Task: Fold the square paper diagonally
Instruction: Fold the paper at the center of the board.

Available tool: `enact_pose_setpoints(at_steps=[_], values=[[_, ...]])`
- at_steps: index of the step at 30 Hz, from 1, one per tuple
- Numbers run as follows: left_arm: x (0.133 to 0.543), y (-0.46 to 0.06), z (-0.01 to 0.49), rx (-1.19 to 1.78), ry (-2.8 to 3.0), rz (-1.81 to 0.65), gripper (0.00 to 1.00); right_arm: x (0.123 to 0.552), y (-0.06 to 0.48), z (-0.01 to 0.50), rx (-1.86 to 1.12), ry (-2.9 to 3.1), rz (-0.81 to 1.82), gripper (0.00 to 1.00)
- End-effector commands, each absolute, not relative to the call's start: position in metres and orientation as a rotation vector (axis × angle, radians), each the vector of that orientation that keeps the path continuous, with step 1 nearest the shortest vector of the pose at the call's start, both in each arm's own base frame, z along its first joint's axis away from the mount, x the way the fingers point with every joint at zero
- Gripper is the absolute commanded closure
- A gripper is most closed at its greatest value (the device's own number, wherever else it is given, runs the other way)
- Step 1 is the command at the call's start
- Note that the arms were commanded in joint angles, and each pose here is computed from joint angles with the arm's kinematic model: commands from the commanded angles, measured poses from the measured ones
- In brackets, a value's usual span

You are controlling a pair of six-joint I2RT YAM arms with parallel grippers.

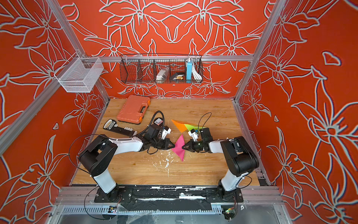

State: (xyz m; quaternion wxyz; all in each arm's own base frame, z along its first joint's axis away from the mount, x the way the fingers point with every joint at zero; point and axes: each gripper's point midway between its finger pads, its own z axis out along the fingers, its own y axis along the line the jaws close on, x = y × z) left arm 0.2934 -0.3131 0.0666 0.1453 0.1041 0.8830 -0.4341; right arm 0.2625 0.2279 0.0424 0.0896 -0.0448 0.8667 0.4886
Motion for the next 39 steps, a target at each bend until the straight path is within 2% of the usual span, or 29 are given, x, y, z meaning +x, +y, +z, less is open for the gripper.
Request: enact_pose_setpoints(at_steps=[1,10,21,27,30,33,36,39], values=[[0.293,-0.320,0.061,0.327,2.565,-1.253,0.93,0.262,0.227,0.040,-0.143,2.575,1.435,0.99],[0.291,-0.330,0.041,0.339,2.652,-1.226,1.00,0.261,0.227,0.039,-0.137,2.577,1.441,1.00],[0.295,-0.335,0.020,0.317,2.731,-1.215,1.00,0.259,0.224,0.031,-0.116,2.610,1.409,0.99],[0.293,-0.331,0.003,0.290,2.817,-1.157,1.00,0.262,0.216,0.027,-0.099,2.664,1.309,0.89],[0.293,-0.330,-0.002,0.279,2.842,-1.143,1.00,0.265,0.206,0.026,-0.087,2.709,1.184,0.76],[0.293,-0.329,-0.003,0.276,2.849,-1.135,1.00,0.270,0.189,0.033,-0.081,2.739,0.997,0.67],[0.293,-0.330,-0.002,0.277,2.847,-1.136,1.00,0.272,0.179,0.051,-0.078,2.714,0.894,0.68],[0.293,-0.330,0.000,0.279,2.843,-1.140,1.00,0.269,0.182,0.069,-0.123,2.682,0.863,0.84]])
